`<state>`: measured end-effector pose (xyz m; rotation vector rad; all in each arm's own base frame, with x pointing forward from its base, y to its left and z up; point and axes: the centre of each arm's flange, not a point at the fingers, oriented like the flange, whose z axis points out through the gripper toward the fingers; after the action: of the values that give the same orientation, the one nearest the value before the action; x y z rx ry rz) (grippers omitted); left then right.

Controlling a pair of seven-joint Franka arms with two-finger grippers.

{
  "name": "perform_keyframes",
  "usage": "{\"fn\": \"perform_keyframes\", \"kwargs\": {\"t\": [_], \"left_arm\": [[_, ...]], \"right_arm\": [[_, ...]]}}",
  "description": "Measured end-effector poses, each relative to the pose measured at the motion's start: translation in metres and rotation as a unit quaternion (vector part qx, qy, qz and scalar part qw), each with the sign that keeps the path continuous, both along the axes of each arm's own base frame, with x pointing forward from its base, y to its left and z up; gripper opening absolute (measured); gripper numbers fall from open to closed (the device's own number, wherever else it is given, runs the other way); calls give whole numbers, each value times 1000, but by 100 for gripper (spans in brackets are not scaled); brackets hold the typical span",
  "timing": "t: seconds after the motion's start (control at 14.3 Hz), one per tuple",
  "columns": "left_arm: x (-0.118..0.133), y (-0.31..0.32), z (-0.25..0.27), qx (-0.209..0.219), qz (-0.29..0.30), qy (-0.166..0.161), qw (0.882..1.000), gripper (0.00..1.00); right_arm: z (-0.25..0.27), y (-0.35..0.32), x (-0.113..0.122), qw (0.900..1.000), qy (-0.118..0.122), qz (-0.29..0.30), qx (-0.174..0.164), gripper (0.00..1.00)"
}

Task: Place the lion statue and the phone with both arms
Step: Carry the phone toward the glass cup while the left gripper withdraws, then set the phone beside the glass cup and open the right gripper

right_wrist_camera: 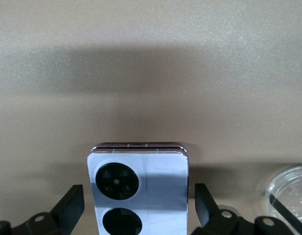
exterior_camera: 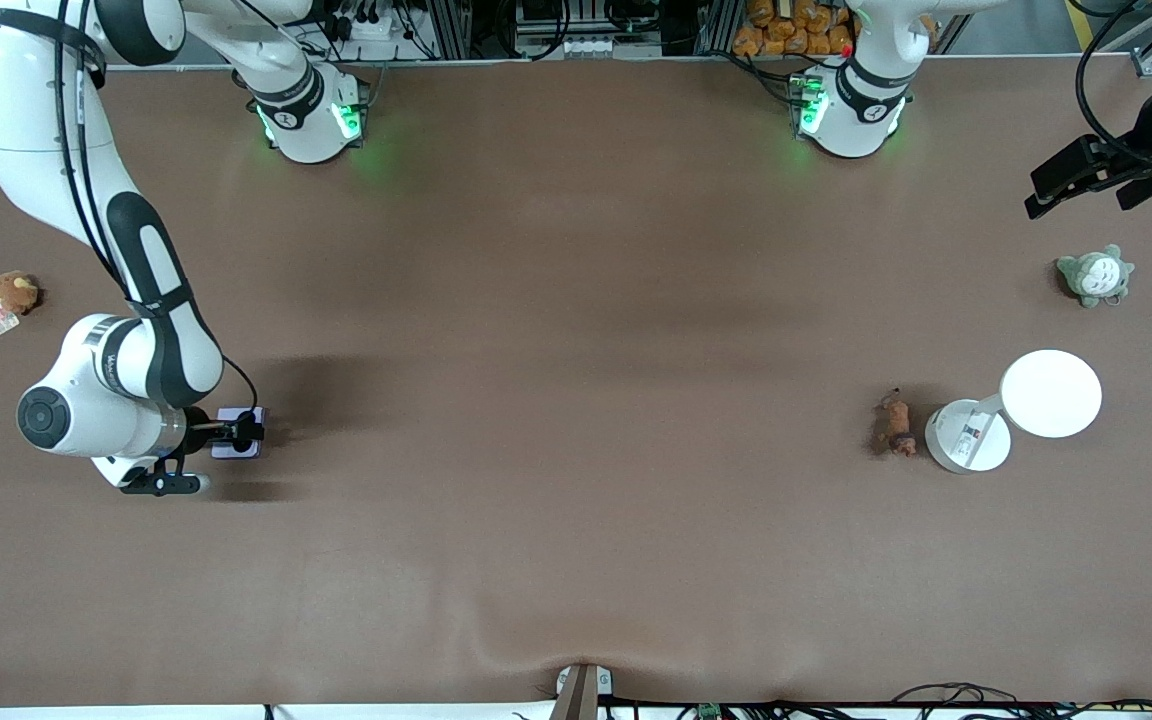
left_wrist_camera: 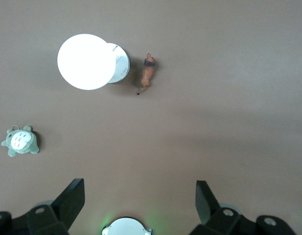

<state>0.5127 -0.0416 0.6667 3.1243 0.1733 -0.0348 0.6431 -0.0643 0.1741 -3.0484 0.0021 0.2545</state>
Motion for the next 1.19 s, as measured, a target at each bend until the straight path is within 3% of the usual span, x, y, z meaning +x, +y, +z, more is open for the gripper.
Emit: {"fn": "perform_keyframes", "kwargs": {"t": [0.56,0.98,1.19], "left_arm": [[0,-3,-1,0,-2,2,1000,100],[2,-3,-6,0,-3,5,1000,100],[8,-5,-12,0,-5,4,1000,100]], "right_arm": [[45,7,25,1000,-17,14,2,100],[212,7,50,996,-50,60,-43,100],[313,12,23,995,-59,66,-55,100]]}}
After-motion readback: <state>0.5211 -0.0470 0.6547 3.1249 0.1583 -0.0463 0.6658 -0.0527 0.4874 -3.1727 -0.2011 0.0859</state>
